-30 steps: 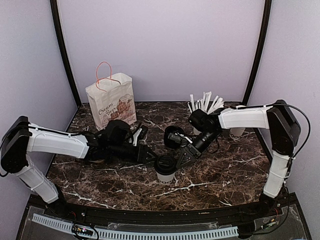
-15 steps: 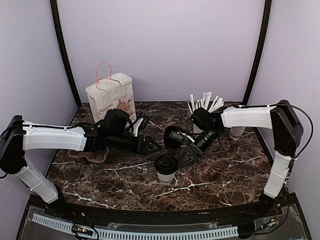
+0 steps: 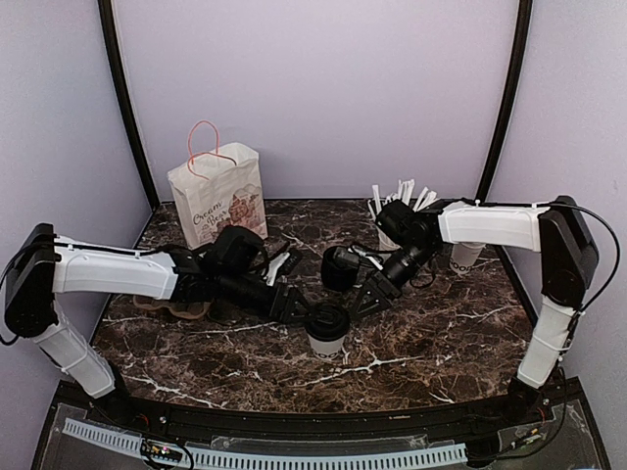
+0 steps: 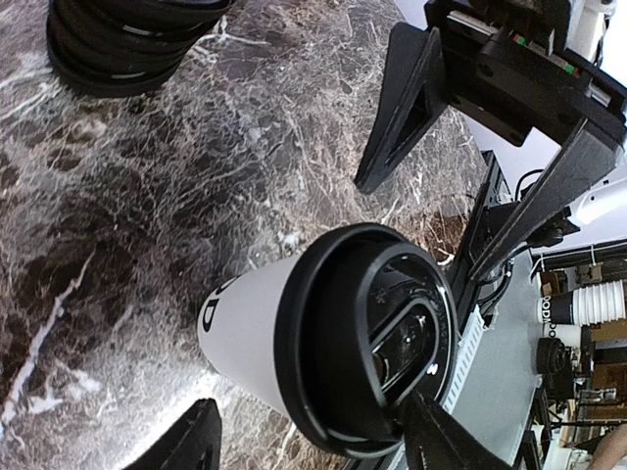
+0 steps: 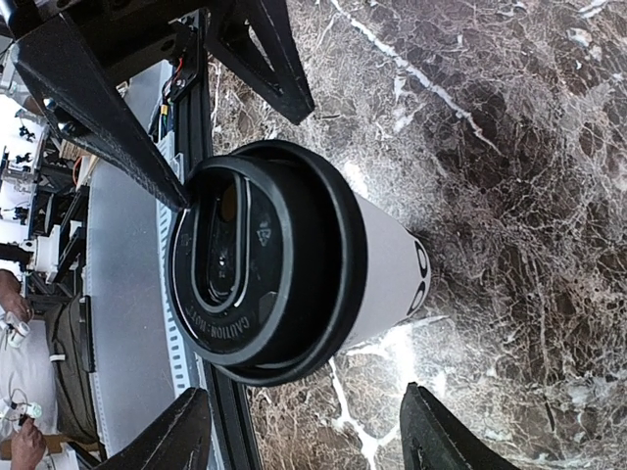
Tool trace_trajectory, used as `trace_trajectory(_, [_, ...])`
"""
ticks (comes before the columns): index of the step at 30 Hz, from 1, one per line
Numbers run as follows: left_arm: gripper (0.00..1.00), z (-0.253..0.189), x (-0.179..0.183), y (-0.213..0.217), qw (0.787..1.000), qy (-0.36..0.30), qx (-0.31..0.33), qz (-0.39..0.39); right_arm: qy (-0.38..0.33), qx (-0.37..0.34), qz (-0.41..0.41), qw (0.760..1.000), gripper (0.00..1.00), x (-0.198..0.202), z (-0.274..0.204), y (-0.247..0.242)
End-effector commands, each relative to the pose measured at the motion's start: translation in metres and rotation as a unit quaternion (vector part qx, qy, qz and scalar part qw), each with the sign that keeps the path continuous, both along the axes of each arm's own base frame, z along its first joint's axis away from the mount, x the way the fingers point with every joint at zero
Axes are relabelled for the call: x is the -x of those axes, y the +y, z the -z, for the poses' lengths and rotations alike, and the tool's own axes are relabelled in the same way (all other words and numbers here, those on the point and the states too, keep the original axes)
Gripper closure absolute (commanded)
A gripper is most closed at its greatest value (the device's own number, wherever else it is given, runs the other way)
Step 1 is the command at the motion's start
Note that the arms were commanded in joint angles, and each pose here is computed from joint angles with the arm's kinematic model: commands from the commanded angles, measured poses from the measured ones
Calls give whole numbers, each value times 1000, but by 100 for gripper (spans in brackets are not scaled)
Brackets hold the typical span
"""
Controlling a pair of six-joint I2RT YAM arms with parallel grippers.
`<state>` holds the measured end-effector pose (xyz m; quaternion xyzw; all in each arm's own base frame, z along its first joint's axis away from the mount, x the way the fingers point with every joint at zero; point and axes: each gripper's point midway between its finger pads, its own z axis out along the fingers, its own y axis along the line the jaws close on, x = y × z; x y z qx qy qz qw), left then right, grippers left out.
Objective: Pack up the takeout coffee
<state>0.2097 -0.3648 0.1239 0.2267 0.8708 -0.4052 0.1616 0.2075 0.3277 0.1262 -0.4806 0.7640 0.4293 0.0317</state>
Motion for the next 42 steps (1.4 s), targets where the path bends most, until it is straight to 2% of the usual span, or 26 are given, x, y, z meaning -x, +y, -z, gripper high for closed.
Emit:
trace_trajectory(1, [36,4,-4,-3,999,-9,-21,22,-12,-11,-15,1000,33,-2,-3,6])
trace_trajectory(8, [39,1,-32,-2,998,-42,-36,37,-12,-20,-55,998,34,28,-5,5])
trace_trajectory(14, [38,-7,-56,-12,997,-57,-18,46,-3,-22,-91,996,34,56,-8,4])
trace_trajectory(19, [37,-23,-57,-16,996,-67,-1,51,-10,-14,-86,996,34,58,-6,-2])
trace_trajectory(25, [36,-45,-50,-1,995,-95,4,36,-18,-12,-64,998,34,47,-7,-5])
trace_trajectory(29, [35,-61,-51,19,993,-119,-1,-11,-10,3,-21,1000,36,26,-2,-4])
trace_trajectory(31, [35,-55,-50,33,993,-113,-7,-43,-2,5,-2,1000,38,14,-1,-3])
trace_trajectory(34, [36,-47,-53,45,993,-71,1,-97,9,6,9,1000,41,3,0,2])
trace_trajectory(39, [44,-22,-45,41,994,2,21,-108,27,13,24,999,44,-8,6,9])
trace_trajectory(42, [46,-23,-46,31,993,9,59,-104,25,27,37,999,45,-17,10,8])
